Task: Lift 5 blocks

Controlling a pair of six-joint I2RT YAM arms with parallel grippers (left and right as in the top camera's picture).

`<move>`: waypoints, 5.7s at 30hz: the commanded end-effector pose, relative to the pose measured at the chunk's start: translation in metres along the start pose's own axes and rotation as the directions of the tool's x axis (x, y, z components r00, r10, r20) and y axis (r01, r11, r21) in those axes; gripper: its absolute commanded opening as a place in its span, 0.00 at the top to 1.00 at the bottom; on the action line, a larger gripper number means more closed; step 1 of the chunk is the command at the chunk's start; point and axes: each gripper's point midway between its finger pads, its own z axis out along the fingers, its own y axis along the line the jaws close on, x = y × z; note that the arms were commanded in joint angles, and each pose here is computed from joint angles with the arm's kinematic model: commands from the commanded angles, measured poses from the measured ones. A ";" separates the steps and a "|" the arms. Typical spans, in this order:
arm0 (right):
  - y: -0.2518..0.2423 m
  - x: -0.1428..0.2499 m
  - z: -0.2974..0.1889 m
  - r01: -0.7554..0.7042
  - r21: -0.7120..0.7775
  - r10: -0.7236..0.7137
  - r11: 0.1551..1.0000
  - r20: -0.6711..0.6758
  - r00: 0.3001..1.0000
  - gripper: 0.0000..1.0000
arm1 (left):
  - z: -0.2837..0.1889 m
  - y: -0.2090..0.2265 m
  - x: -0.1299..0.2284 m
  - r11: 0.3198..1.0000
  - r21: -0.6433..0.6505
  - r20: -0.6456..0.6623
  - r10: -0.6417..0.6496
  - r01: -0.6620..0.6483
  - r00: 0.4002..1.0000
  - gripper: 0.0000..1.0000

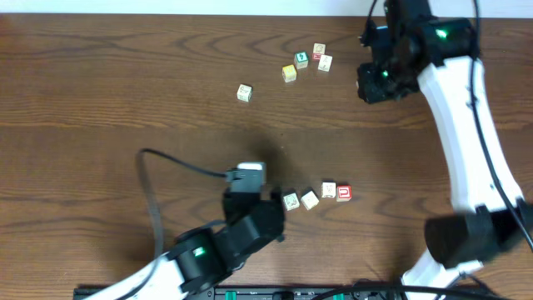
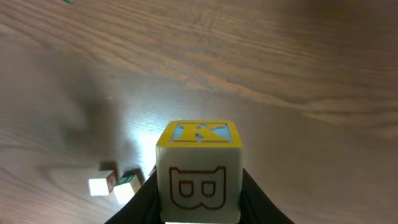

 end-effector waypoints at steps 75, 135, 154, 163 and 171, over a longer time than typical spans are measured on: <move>-0.028 0.175 -0.018 -0.418 0.021 0.384 0.908 0.356 0.852 0.99 | -0.071 0.176 -0.149 0.920 -0.388 0.176 0.010 0.060 0.984 0.20; 0.008 0.230 0.160 -0.470 -0.094 0.466 0.877 -0.065 0.882 0.51 | 0.034 0.107 0.072 0.957 -0.262 -0.238 -0.190 0.126 0.952 0.45; 0.012 0.193 0.108 -0.449 -0.146 0.458 0.882 0.032 0.888 0.50 | 0.048 0.071 0.082 0.985 -0.154 -0.256 -0.114 0.076 0.960 0.93; -0.008 0.220 0.090 -0.543 0.006 0.543 0.840 -0.004 0.840 0.78 | 0.077 0.049 0.122 0.991 -0.120 -0.322 -0.093 0.058 0.942 0.93; -0.021 0.246 0.089 -0.623 0.128 0.632 0.771 -0.040 0.774 0.89 | 0.091 0.037 0.132 0.994 -0.074 -0.340 -0.103 0.082 0.935 0.93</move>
